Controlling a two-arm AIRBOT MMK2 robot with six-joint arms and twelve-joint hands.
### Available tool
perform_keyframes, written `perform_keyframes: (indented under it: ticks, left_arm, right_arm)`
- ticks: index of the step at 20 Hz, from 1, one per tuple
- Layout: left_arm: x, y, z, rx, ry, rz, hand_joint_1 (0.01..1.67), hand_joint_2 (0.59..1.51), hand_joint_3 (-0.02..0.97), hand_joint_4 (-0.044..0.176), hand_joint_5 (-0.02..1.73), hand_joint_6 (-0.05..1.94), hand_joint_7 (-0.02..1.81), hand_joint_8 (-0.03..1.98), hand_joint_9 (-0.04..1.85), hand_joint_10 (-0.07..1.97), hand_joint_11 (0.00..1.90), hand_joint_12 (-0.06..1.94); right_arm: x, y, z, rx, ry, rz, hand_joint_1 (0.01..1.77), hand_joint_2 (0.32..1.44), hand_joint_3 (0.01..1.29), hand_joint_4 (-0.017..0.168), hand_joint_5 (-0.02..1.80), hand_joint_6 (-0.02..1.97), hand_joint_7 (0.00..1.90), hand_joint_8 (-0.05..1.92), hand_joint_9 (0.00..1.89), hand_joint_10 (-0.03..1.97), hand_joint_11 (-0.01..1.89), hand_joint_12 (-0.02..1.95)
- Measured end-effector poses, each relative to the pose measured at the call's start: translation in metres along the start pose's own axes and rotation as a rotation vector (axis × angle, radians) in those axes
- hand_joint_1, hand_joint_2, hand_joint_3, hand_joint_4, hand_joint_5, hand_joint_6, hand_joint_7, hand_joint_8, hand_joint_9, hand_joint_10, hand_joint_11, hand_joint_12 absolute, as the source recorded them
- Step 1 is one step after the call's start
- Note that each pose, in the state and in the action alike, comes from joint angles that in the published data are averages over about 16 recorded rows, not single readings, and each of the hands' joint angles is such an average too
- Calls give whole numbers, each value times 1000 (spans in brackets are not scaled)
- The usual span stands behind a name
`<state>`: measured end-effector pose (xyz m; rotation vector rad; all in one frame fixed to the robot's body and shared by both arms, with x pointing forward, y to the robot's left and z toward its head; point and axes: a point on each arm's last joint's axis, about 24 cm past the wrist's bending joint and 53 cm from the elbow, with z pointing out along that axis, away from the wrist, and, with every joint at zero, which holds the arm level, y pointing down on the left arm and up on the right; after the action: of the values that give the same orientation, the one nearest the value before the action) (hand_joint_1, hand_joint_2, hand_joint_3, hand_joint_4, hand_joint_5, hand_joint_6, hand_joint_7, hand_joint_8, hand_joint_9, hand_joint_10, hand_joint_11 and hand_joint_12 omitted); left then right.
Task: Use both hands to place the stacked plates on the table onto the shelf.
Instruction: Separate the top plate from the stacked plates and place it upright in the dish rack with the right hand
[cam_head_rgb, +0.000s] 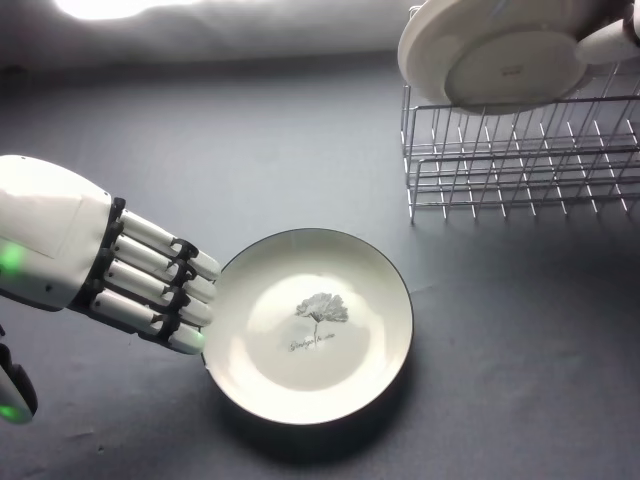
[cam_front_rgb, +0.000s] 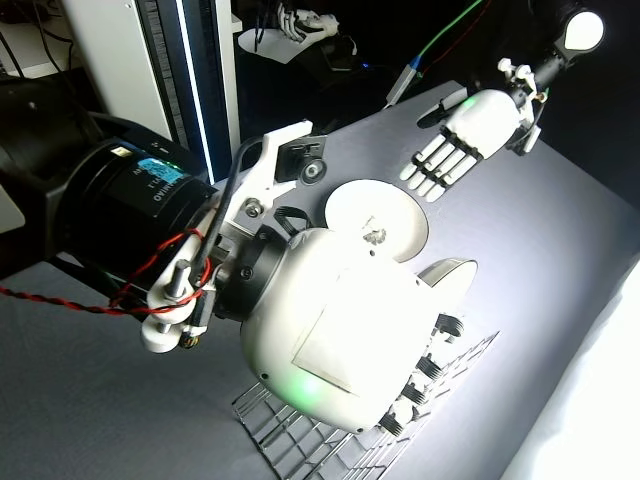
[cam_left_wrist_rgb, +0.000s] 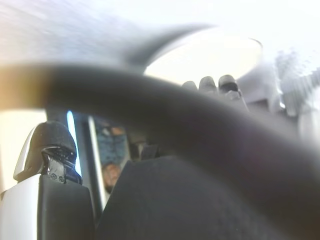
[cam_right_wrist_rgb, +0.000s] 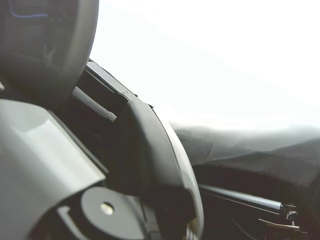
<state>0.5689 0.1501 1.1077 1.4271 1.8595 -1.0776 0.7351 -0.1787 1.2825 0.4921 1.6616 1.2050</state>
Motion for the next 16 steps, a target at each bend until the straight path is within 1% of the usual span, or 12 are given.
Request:
perform_keyframes:
  ticks: [6,11,14,16]
  left_arm:
    - [9,-10,11,36,32,0,15,1124,20,-3,17,11,20,8,18,3,15,2]
    - [13,-15,20,50,51,5,16,1122,20,-3,17,11,20,8,18,3,15,3]
    - [16,-17,24,52,60,7,16,1120,20,-3,17,11,19,8,18,3,15,3]
    - [18,-16,26,50,66,7,16,1119,20,-3,18,11,16,7,18,3,15,3]
  right_arm:
    - [-15,-14,-4,17,-25,-55,1376,1020,12,-5,895,1039,1011,922,860,1177,780,1202]
    - [-28,-27,-5,49,-45,-94,1369,1032,12,-6,885,1052,1001,944,847,1198,758,1222]
    - [-34,-34,-6,68,-52,-113,1348,1049,12,-6,865,1072,984,973,833,1104,723,1228]
    - [-35,-38,-7,77,-52,-125,1331,1062,13,-6,844,1023,962,921,827,991,689,1226]
